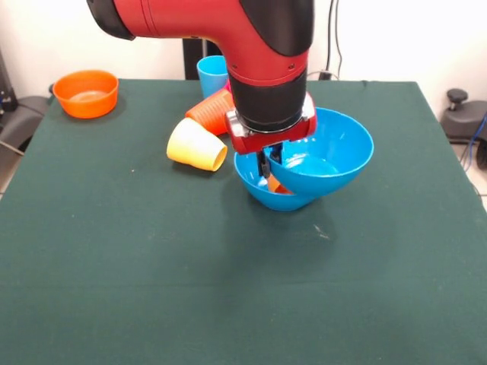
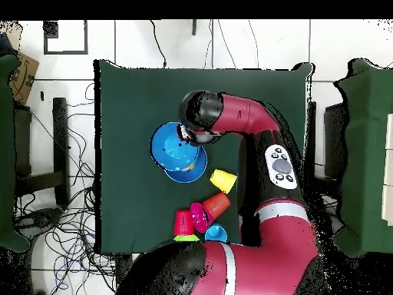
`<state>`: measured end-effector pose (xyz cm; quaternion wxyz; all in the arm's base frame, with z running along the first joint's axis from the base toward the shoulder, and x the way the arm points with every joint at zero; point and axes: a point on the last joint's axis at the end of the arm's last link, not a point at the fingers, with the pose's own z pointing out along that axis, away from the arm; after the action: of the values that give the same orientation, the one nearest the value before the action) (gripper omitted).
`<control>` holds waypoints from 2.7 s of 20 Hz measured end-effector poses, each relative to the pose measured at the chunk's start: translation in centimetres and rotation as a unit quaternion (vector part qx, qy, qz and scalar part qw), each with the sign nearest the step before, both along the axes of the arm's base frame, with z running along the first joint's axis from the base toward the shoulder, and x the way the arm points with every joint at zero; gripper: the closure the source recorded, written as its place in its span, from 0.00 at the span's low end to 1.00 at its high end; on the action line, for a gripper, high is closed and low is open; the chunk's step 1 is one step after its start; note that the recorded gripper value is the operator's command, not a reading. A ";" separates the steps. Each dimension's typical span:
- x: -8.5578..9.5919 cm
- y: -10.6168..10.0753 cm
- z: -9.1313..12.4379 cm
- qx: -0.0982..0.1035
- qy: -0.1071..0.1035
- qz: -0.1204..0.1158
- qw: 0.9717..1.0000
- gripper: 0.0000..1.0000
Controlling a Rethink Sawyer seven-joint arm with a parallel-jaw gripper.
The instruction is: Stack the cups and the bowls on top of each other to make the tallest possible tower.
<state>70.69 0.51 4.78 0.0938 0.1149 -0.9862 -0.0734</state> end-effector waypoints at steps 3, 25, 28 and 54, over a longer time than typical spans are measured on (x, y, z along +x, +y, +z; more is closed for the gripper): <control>0.5 0.3 -0.1 0.009 -0.012 -0.007 1.000 1.00; 4.5 2.9 -3.2 0.036 -0.143 -0.040 0.988 1.00; 4.4 2.9 -3.4 0.036 -0.142 -0.040 0.988 1.00; 5.0 3.7 3.9 0.040 -0.112 -0.029 0.992 1.00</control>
<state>75.74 4.22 8.66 -0.0243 0.0971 -0.9897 -0.1020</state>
